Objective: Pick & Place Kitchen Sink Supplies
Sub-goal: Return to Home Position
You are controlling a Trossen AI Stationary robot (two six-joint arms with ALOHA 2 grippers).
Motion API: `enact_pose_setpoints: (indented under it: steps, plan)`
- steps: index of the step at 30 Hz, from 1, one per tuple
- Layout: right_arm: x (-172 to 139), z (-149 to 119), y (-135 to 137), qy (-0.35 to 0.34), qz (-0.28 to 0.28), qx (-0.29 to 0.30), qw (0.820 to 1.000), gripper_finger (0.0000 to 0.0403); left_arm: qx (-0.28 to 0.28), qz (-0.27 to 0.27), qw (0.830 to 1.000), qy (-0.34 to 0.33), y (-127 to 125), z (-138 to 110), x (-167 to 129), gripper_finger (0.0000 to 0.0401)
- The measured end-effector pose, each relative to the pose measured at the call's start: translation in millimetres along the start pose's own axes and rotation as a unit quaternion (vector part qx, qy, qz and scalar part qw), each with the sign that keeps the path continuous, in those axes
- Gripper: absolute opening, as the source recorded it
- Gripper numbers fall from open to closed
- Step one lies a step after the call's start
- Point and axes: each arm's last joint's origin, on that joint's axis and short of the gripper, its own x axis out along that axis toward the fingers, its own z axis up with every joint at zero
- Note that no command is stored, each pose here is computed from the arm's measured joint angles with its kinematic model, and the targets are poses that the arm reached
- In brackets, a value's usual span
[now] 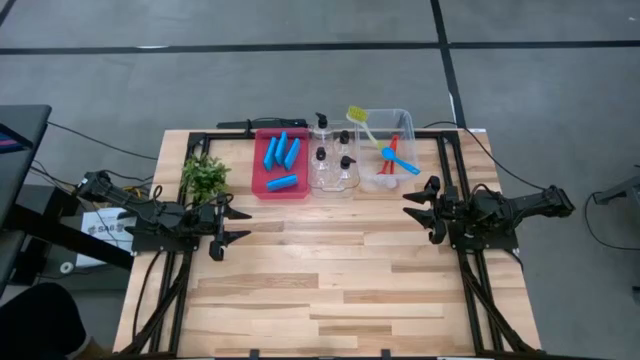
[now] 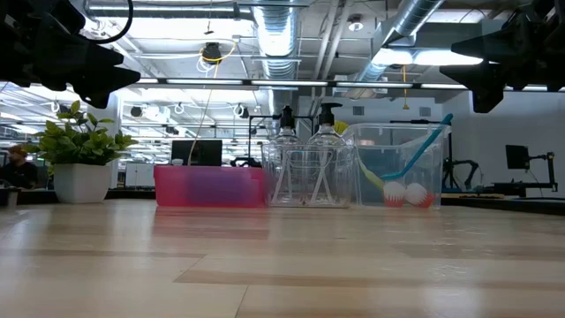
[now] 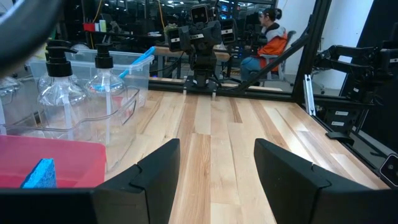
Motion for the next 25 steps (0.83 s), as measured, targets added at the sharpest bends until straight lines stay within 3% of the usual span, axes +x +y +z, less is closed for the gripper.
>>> enact_pose_setpoints:
  steps: [25]
  plan:
    - [0.0,0.0,0.0,0.0,0.0,0.0,1.0,0.0197,0.0,0.0,1.0,0.0,0.0,0.0,0.0,0.0208]
